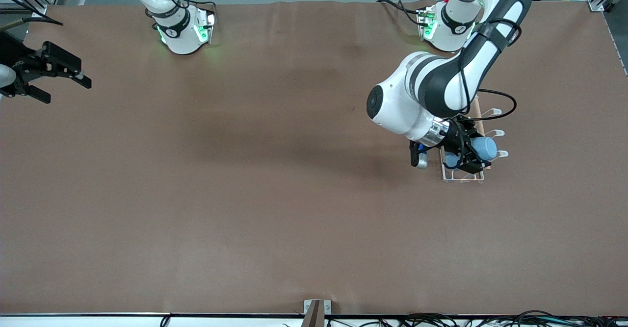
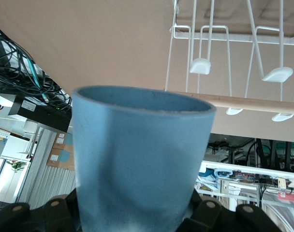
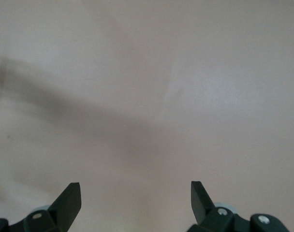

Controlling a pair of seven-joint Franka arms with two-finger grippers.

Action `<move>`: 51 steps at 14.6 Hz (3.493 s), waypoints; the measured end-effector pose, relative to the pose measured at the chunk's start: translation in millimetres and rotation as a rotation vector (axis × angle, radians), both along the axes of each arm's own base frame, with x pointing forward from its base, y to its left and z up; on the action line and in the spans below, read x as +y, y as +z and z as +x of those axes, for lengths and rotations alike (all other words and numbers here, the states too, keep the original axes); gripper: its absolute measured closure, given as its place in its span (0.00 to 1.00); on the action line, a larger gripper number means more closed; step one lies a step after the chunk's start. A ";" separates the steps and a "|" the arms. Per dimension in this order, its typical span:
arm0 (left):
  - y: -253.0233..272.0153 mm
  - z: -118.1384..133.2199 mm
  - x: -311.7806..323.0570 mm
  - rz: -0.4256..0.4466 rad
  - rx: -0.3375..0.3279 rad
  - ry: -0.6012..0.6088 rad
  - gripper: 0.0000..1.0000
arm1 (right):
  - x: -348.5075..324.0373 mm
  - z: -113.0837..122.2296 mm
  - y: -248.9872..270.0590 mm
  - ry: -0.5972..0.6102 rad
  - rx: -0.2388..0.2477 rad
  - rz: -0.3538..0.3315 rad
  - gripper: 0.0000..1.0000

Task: Hang cup on cup holder
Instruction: 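Carry the cup with the left gripper to the cup holder, then lower the cup onto a holder hook with the left gripper, then open the left gripper and release the cup on the hook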

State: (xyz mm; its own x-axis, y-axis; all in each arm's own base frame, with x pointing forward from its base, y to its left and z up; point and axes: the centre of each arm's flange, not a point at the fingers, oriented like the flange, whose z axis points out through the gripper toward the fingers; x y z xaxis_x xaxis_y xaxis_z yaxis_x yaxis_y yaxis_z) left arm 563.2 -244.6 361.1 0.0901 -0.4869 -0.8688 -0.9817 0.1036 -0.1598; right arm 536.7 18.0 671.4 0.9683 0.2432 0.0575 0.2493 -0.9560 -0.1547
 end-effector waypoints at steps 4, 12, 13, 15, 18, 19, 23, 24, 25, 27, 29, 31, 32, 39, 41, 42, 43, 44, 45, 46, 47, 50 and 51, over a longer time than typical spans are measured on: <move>-19.7 -4.4 12.2 0.113 -0.030 0.052 0.27 | 16.6 0.2 -1.5 -0.085 0.012 -0.053 0.03; -78.7 -20.2 11.5 0.257 -0.069 0.086 0.27 | 27.4 -7.8 -7.7 -0.231 -0.008 -0.079 0.02; -79.6 -19.7 14.0 0.259 -0.069 0.088 0.27 | 26.7 -8.9 -3.2 -0.236 -0.018 -0.078 0.01; -81.7 -19.5 16.5 0.262 -0.065 0.091 0.27 | 27.2 -10.4 3.0 -0.237 -0.031 -0.075 0.00; -87.8 -17.7 22.7 0.278 -0.065 0.092 0.27 | 26.8 -9.8 6.6 -0.239 -0.040 -0.074 0.00; -90.8 -16.3 25.2 0.289 -0.067 0.088 0.27 | 26.4 -9.1 7.4 -0.241 -0.041 -0.073 0.00; -105.0 -15.5 28.0 0.308 -0.070 0.076 0.27 | 24.3 -7.8 4.6 -0.251 -0.029 -0.074 0.00; -107.6 -16.1 28.2 0.309 -0.068 0.076 0.27 | 24.1 -8.0 3.5 -0.258 -0.022 -0.075 0.00; -109.8 -16.6 28.2 0.310 -0.066 0.075 0.27 | 23.7 -8.0 2.9 -0.264 -0.018 -0.076 0.00; -113.6 -17.4 27.4 0.309 -0.064 0.074 0.22 | 23.1 -7.7 2.4 -0.270 -0.016 -0.076 0.00; -114.9 -18.1 25.7 0.309 -0.074 0.072 0.03 | 23.1 -6.6 0.9 -0.270 -0.013 -0.076 0.00; -114.6 -18.2 24.4 0.308 -0.079 0.071 0.00 | 23.2 -6.0 0.9 -0.270 -0.014 -0.076 0.00; -114.3 -18.1 24.0 0.307 -0.083 0.071 0.00 | 23.1 -5.6 0.5 -0.270 -0.013 -0.076 0.00; -49.6 4.3 -16.2 0.099 -0.195 0.224 0.00 | 13.0 0.0 -4.9 -0.285 -0.011 -0.119 0.00; -12.7 5.7 -41.3 -0.036 -0.278 0.326 0.00 | 9.9 0.2 -4.7 -0.291 -0.011 -0.120 0.00; 1.7 1.8 -53.2 -0.105 -0.333 0.401 0.00 | 8.4 0.3 -4.7 -0.294 -0.011 -0.120 0.00; 13.1 -3.8 -64.0 -0.167 -0.393 0.489 0.00 | 7.2 0.3 -4.5 -0.296 -0.012 -0.120 0.00; 22.6 -9.3 -73.7 -0.222 -0.457 0.585 0.00 | 6.7 0.4 -4.4 -0.297 -0.012 -0.120 0.00; 30.5 -13.0 -82.5 -0.271 -0.517 0.677 0.00 | 6.4 0.4 -4.5 -0.299 -0.012 -0.120 0.00; 37.0 -13.8 -89.8 -0.318 -0.567 0.756 0.00 | 3.9 0.9 -5.1 -0.306 -0.010 -0.120 0.00; 42.5 -11.7 -94.9 -0.366 -0.603 0.817 0.00 | -1.9 2.7 -7.2 -0.318 -0.005 -0.120 0.00; 66.7 3.1 -94.7 -0.483 -0.651 0.937 0.00 | -14.6 18.6 -12.0 -0.338 0.005 -0.117 0.00; 81.5 9.1 -89.5 -0.519 -0.656 0.976 0.00 | -15.5 24.0 -13.2 -0.337 0.017 -0.117 0.00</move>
